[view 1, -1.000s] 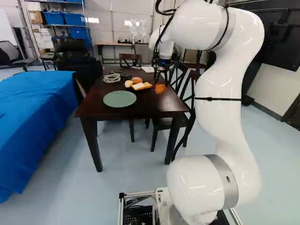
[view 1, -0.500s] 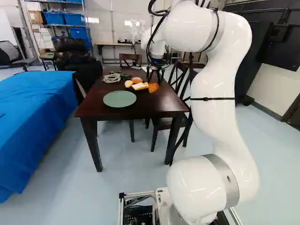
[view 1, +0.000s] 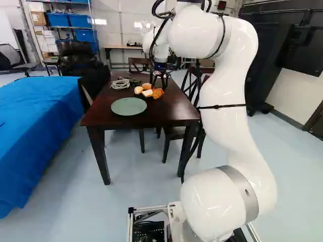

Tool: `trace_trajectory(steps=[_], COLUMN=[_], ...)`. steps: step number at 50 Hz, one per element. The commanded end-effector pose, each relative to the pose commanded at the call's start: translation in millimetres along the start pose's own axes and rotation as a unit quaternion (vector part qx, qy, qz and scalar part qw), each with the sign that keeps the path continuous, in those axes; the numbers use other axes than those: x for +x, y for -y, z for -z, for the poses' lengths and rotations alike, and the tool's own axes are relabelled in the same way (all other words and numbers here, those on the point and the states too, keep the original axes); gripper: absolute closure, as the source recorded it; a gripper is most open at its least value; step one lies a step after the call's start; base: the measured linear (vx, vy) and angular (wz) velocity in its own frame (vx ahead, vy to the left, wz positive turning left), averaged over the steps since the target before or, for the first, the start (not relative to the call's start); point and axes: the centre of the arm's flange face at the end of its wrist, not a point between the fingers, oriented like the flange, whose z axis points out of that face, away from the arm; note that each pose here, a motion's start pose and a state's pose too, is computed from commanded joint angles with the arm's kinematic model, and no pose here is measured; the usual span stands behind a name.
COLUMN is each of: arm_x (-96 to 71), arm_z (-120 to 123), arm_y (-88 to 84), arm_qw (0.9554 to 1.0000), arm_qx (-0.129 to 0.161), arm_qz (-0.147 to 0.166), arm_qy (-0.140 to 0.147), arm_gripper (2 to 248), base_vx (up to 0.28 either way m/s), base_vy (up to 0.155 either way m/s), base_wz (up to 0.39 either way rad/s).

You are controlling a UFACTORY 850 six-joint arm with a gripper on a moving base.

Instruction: Move the croissant to the empty plate

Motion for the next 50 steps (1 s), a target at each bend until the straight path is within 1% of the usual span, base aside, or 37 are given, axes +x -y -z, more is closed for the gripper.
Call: trace_trajectory(steps=[25,50], arm_x=[-16.9,-36.5], arm_z=[0,1], arm_y=[48.3,95.1], arm_qw=[0.9993,0.9973], arm_qx=[0.009,0.018], arm_qz=[0.036,0.071], arm_qy=[-0.003,-0.007], arm_gripper=[142,142], base_vx=[0.000,0.000], base_vy=[0.000,0.000], base_wz=[0.000,0.000])
